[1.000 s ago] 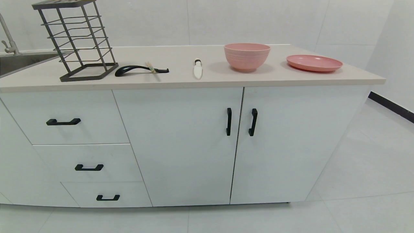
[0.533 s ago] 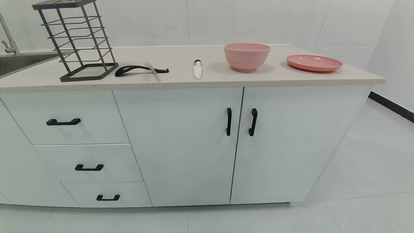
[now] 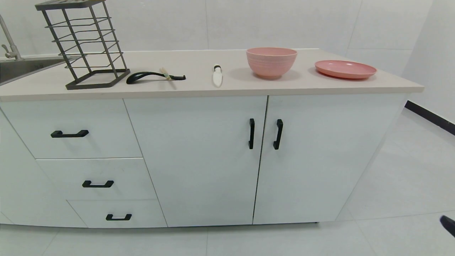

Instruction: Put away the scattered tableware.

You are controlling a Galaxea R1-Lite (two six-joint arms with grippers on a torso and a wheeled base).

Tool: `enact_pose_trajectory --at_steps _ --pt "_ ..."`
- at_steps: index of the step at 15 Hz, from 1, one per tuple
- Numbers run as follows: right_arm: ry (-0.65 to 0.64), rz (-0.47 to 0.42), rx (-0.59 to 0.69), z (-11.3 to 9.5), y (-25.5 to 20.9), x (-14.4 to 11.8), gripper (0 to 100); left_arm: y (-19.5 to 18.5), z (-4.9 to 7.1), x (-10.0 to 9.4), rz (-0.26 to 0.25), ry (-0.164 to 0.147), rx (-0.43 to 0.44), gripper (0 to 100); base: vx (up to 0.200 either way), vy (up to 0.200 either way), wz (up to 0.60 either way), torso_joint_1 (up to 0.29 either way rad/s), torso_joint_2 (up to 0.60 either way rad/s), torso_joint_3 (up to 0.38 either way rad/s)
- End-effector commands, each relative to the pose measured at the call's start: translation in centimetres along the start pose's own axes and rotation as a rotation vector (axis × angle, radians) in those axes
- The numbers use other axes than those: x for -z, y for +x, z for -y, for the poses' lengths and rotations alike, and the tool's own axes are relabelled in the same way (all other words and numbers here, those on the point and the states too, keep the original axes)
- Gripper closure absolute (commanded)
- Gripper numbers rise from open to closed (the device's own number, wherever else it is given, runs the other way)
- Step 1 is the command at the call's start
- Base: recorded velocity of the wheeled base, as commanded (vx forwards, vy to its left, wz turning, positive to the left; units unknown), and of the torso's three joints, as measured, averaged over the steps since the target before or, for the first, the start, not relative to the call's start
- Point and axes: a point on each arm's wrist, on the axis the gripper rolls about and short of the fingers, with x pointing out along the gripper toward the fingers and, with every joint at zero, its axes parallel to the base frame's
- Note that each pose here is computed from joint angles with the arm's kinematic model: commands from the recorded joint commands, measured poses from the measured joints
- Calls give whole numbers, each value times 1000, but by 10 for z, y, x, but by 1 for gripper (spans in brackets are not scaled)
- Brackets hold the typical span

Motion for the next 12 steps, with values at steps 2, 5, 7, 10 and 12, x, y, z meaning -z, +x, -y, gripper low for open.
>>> enact_pose_trajectory --at_steps 2,5,7,10,12 --pt "19 -139 -88 11 63 -11 0 0 0 0 -1 0 0 0 0 0 0 0 0 0" --pt "4 -155 -147 10 93 -20 0 0 0 0 1 -2 0 0 0 0 0 0 0 0" --pt "-3 -170 -185 7 117 -22 0 0 0 0 1 -3 0 0 0 0 0 0 0 0" --pt "-12 -175 -227 3 146 -21 0 0 0 0 1 -11 -2 0 0 0 0 0 0 0" --pt "-37 -186 -254 -1 165 -15 0 0 0 0 1 -8 0 0 0 0 0 0 0 0"
